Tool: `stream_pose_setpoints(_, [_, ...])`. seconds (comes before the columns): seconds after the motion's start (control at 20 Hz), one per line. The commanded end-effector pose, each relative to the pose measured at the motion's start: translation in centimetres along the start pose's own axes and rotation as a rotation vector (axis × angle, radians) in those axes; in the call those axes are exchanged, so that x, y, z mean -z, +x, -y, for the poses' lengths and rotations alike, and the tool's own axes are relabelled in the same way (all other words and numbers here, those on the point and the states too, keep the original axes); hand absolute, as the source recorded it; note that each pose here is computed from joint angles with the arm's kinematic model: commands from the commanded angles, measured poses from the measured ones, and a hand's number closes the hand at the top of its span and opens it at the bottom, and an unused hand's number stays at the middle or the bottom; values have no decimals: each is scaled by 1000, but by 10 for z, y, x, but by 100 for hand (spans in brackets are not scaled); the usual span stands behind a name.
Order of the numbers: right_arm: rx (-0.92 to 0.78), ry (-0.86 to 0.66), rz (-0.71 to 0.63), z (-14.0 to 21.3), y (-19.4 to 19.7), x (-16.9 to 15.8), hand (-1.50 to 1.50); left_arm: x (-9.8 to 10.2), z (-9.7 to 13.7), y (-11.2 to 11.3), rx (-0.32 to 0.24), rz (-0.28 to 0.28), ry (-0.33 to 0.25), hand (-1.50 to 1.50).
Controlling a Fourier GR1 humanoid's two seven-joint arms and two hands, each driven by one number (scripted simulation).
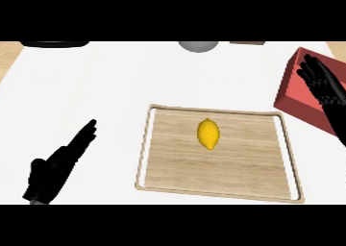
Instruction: Pick the lemon from the tray and place it in the cardboard box
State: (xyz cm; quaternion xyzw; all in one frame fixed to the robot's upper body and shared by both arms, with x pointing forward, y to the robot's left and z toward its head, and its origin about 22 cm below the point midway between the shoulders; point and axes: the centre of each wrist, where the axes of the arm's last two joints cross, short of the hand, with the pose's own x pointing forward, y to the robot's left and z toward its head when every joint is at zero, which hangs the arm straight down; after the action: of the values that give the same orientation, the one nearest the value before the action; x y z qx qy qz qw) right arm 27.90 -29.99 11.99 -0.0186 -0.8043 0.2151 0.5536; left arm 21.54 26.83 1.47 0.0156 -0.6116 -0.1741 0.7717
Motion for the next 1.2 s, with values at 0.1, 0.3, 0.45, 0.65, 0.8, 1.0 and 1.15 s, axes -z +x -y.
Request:
stream_pose_setpoints(0.1, [-38,-121,77,4,61,41,-150,28,-27,44,106,220,65,0])
stream_pose_setpoints(0.3, [-496,-106,-98,41,79,30,-150,29,-36,66,179,377,68,0])
stream_pose_setpoints(0.45, [-361,-180,-69,1,80,33,-150,56,-34,72,155,407,44,0])
stream_pose_setpoints(0.65, [-526,-8,2,-14,47,22,-150,53,-34,70,167,427,46,0])
stream_pose_setpoints(0.8, [-637,73,27,-15,78,27,-150,47,-23,47,174,397,31,0])
stream_pose_setpoints(1.0, [-731,190,-42,-42,95,42,-150,54,-18,62,164,405,15,0])
stream_pose_setpoints(1.15, [-879,334,-167,-43,102,42,-150,59,-35,63,166,425,15,0])
